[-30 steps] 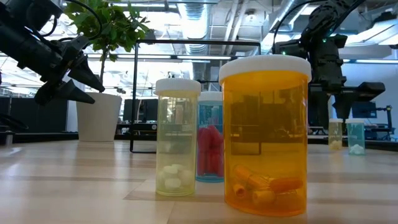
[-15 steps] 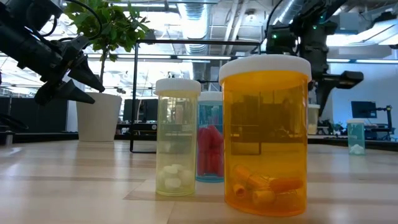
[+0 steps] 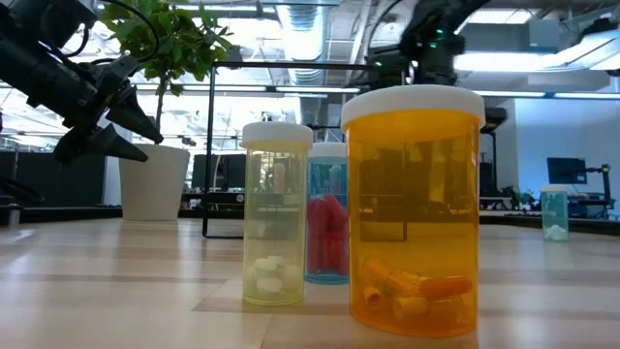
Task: Pick and place medicine bottles onto shelf by color
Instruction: Put the yellow pill bottle on the shelf
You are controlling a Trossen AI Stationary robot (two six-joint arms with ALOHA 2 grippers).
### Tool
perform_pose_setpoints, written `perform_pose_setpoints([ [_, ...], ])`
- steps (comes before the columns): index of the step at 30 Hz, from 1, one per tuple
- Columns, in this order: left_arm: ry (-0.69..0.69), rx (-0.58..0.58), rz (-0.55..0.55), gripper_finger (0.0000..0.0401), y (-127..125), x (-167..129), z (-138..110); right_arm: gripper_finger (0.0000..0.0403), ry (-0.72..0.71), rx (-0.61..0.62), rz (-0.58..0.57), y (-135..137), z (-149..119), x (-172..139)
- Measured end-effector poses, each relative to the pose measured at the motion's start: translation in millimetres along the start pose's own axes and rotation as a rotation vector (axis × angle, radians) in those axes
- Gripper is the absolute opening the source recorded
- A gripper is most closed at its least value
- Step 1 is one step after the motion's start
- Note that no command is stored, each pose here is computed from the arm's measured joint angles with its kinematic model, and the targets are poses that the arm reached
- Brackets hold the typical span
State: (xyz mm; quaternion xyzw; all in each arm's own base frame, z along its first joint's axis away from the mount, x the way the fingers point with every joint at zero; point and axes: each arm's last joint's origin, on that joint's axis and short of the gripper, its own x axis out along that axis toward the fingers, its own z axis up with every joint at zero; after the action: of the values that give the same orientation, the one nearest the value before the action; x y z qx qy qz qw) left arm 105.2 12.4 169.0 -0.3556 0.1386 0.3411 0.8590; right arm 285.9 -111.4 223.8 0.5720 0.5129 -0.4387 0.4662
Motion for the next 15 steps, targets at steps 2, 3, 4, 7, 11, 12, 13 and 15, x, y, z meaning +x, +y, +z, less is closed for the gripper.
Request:
perform_pose_setpoints([
  [2, 0.000, 0.000, 0.000, 0.0212, 0.0, 0.0, 0.0, 0.0126, -0.003, -0.029, -0.002, 10.8, 1.6, -5.2],
  [3, 0.000, 0.000, 0.000, 0.0212, 0.0, 0.0, 0.0, 0.0126, -0.013, -0.041, -0.006, 16.7, 2.8, -7.2],
  [4, 0.000, 0.000, 0.000, 0.0212, 0.0, 0.0, 0.0, 0.0126, -0.019, -0.053, -0.012, 22.3, 2.8, -9.3],
  [7, 0.000, 0.000, 0.000, 0.0212, 0.0, 0.0, 0.0, 0.0126, -0.024, -0.087, -0.049, 38.0, 5.1, -12.8],
  [11, 0.000, 0.000, 0.000, 0.0212, 0.0, 0.0, 0.0, 0.0126, -0.011, -0.140, -0.097, 58.4, 7.9, -12.7],
  [12, 0.000, 0.000, 0.000, 0.0212, 0.0, 0.0, 0.0, 0.0126, -0.009, -0.152, -0.100, 62.7, 9.2, -13.1],
  [13, 0.000, 0.000, 0.000, 0.0212, 0.0, 0.0, 0.0, 0.0126, -0.010, -0.167, -0.098, 68.2, 9.9, -13.6],
  [15, 0.000, 0.000, 0.001, 0.0212, 0.0, 0.0, 0.0, 0.0127, -0.013, -0.196, -0.089, 77.6, 10.3, -15.2],
])
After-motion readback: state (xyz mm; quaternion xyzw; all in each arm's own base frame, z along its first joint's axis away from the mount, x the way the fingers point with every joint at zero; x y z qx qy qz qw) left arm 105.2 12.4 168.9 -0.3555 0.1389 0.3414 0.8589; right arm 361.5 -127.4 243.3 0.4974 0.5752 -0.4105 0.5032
